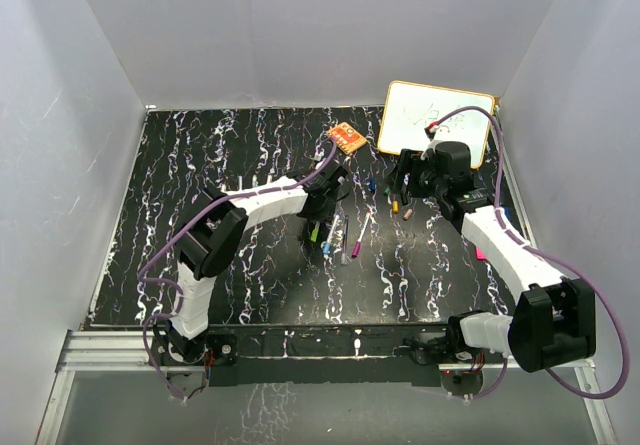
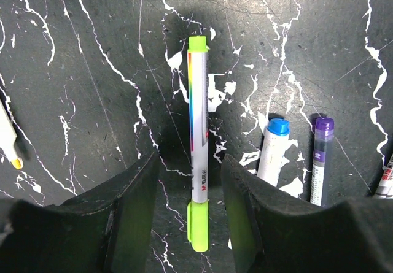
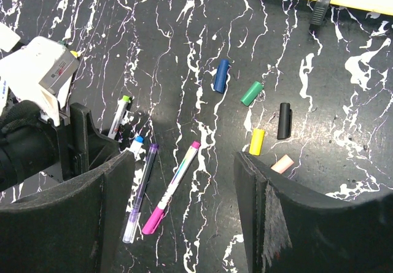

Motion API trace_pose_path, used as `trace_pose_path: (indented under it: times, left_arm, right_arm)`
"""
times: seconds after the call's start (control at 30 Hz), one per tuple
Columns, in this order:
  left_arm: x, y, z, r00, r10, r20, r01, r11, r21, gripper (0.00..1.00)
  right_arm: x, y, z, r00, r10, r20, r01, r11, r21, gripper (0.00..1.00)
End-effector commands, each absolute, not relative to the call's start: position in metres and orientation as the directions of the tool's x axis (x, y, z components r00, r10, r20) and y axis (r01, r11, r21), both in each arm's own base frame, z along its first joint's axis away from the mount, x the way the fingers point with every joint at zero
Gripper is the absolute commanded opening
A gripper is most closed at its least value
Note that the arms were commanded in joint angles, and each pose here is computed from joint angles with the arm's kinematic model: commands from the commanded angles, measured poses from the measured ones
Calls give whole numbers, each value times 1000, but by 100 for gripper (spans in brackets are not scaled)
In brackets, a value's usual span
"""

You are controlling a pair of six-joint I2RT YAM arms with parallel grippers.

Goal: Open the pen caps

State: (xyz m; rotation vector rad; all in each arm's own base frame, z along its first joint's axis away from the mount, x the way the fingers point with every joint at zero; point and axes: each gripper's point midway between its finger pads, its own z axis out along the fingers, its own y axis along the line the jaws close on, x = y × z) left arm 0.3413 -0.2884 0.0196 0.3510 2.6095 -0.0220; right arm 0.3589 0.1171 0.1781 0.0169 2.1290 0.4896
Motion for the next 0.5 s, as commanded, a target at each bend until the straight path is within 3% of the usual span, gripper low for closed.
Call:
trace_pose_path:
  times: [0.0,0.17,0.23,0.33,0.47]
  left_arm:
    - [338,-288,18,-843,247,-478,242,968,72,43]
    - [327,-281,2,-865,256,-431,243,966,85,37]
    - [323,-279,-4,-873,258,-415,243,966,90,29]
    - [317,-275,-12,-882,264,-390,246,964,98,4]
    - [314,-269,-16,-887,267,-377,241,963,117,0]
  right_arm:
    - [362,119,205,-503,209,-839,-209,912,353,64]
    - [361,119,205,-503,209,-839,-212,911,354,64]
    - [361,120,204,-507,208,-837,-214,910,355,64]
    - [361,120,203,-508,208,-836,-214,909,357,63]
    - [359,122,200,-517,203,-831,-228,904,363,59]
